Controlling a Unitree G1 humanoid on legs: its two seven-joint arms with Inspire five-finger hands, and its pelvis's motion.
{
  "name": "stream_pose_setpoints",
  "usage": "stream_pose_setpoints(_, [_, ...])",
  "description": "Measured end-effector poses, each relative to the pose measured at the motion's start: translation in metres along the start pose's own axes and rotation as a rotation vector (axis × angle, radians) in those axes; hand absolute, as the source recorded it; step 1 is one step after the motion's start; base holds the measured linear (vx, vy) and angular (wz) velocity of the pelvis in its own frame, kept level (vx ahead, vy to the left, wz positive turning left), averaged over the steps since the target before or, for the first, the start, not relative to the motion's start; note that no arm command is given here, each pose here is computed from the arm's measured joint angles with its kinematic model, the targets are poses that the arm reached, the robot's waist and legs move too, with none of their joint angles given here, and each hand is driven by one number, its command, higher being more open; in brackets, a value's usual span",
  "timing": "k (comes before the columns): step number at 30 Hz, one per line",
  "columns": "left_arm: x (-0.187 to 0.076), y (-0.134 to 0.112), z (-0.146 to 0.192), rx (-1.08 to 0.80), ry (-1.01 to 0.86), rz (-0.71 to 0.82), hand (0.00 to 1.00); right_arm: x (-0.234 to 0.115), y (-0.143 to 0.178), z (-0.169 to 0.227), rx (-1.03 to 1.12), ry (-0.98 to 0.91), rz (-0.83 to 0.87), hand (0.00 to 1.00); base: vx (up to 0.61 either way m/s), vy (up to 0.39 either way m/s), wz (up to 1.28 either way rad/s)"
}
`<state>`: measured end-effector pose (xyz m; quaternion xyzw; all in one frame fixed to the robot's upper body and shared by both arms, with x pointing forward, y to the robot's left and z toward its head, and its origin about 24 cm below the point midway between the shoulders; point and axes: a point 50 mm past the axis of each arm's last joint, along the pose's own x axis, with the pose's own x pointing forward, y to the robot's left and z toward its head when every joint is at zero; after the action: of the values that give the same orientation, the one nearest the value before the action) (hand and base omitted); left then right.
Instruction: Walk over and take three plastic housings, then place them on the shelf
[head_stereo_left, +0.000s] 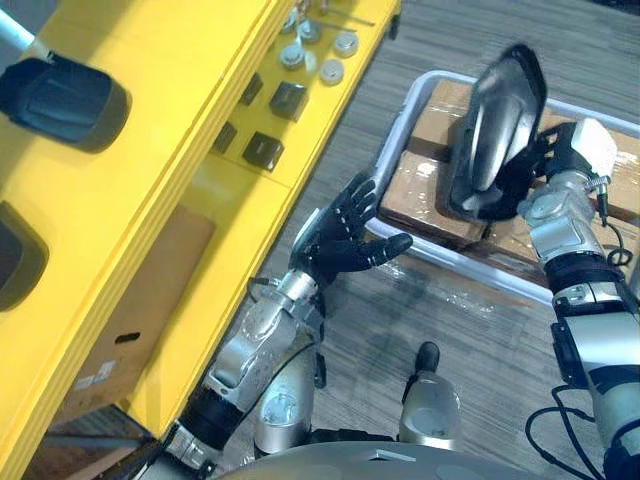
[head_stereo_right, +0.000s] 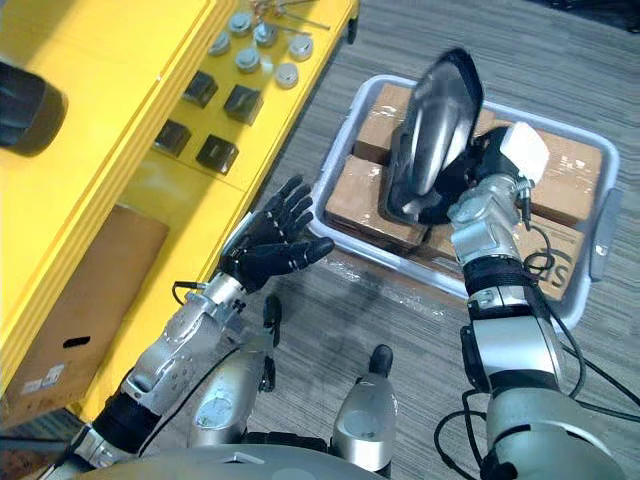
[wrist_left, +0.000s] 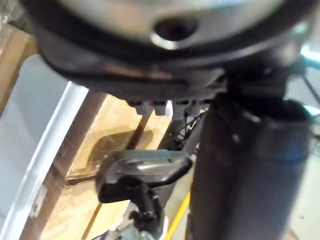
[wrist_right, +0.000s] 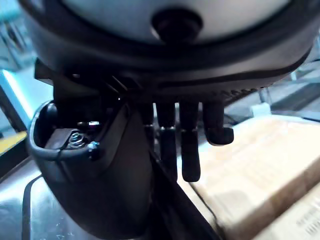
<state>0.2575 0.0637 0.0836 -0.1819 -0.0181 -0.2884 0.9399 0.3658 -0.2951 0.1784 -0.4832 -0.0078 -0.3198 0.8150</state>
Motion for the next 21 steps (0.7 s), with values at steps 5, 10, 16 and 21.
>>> stream_pose_setpoints(5, [0.016,0.013,-0.001,0.05,0.096,0.042,1.0,-0.016,0.002,0.023,0.014,-0.174,-0.065,0.0,0.02,-0.044,-0.28])
stream_pose_setpoints(10, [0.022,0.028,-0.011,0.014,0.168,0.122,1.0,-0.042,0.028,0.013,0.025,-0.201,0.003,0.0,0.04,-0.051,-0.16])
stream_pose_setpoints(16, [0.032,0.026,-0.006,-0.021,0.153,0.116,1.0,-0.057,0.04,0.018,0.038,-0.263,0.033,0.0,-0.05,-0.035,-0.09])
stream_pose_setpoints(21, [0.038,0.017,-0.004,-0.086,0.134,0.069,1.0,-0.066,0.05,0.021,0.028,-0.306,0.079,0.0,-0.05,-0.038,-0.07])
